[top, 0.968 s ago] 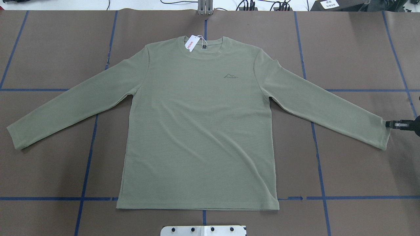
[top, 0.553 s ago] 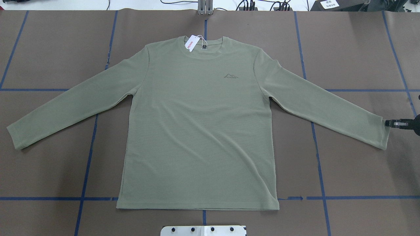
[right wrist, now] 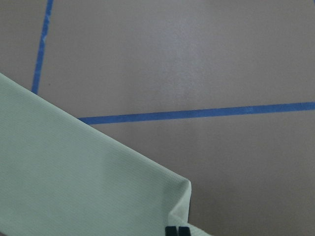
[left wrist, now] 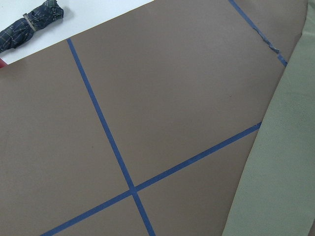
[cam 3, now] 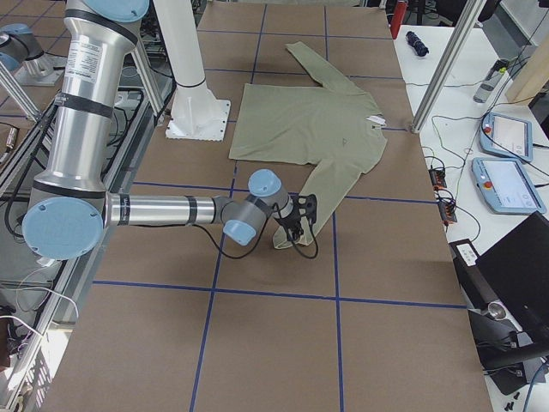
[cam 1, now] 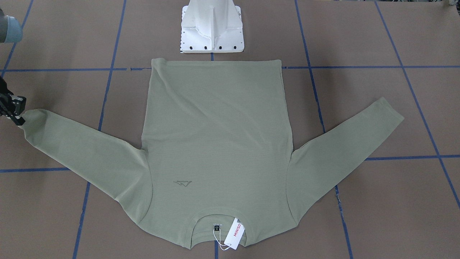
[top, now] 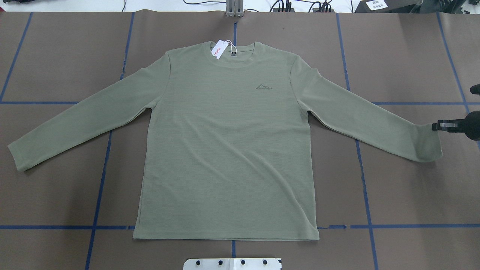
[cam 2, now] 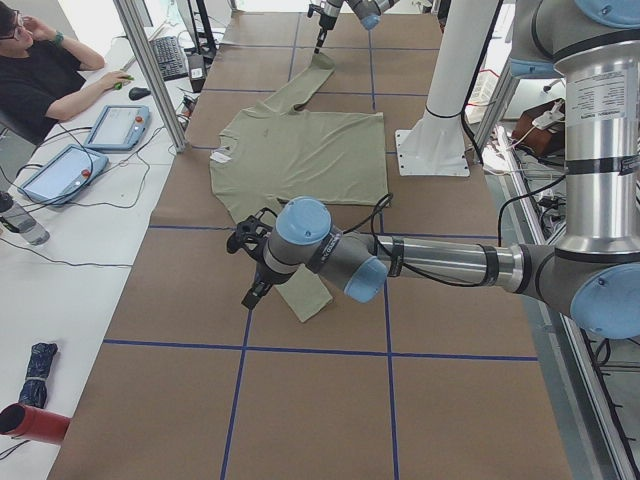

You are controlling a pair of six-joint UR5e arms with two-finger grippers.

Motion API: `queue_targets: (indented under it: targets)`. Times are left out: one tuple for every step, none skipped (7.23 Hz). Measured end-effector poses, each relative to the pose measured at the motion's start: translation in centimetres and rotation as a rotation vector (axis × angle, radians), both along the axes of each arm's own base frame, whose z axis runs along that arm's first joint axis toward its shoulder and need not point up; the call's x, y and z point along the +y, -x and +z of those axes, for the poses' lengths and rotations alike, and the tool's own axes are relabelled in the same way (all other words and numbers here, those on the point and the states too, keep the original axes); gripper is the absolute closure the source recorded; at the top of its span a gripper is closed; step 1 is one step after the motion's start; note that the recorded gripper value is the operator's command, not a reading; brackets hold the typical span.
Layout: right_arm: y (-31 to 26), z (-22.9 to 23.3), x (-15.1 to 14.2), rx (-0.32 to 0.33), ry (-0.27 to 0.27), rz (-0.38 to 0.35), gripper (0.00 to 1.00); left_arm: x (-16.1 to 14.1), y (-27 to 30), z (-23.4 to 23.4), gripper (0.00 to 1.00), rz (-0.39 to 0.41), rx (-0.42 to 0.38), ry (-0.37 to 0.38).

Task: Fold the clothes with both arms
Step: 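Lift the sleeve cuff with the right gripper and carry it across the shirt body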

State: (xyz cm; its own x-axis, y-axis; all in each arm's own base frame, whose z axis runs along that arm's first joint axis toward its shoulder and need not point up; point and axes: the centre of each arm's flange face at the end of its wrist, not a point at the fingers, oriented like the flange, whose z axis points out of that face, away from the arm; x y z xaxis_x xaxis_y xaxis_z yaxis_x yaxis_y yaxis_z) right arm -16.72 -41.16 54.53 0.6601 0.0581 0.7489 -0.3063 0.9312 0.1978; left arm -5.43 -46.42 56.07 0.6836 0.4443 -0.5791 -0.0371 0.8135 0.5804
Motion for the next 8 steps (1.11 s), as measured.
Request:
queue_targets:
  targets:
    - [0.3, -5.1, -0.5, 0.016, 0.025, 0.004, 1.0, 0.0, 0.0, 0.0, 0.0, 0.0, 0.0, -0.001]
    - [1.3, -10.9, -2.0, 0.026, 0.053, 0.015, 1.0, 0.0, 0.0, -0.1, 0.0, 0.0, 0.0, -0.002]
    - [2.9, -16.7, -4.1, 0.03, 0.092, 0.037, 1.0, 0.0, 0.0, -0.2, 0.0, 0.0, 0.0, -0.003]
    - [5.1, -23.0, -6.2, 0.035, 0.136, 0.059, 1.0, -0.1, 0.0, -0.2, 0.0, 0.0, 0.0, -0.004]
    - [7.9, -29.4, -7.9, 0.045, 0.179, 0.086, 1.0, -0.1, 0.0, -0.3, 0.0, 0.0, 0.001, -0.004]
    - [11.4, -35.0, -9.2, 0.049, 0.218, 0.124, 1.0, -0.1, -0.1, -0.2, 0.0, 0.0, 0.001, -0.003]
    - [15.3, -39.3, -10.2, 0.048, 0.241, 0.165, 1.0, -0.1, -0.1, -0.1, 0.0, -0.001, 0.001, -0.001]
    - [19.8, -43.3, -11.5, 0.052, 0.254, 0.208, 1.0, -0.1, 0.0, -0.1, 0.0, -0.001, 0.001, 0.001]
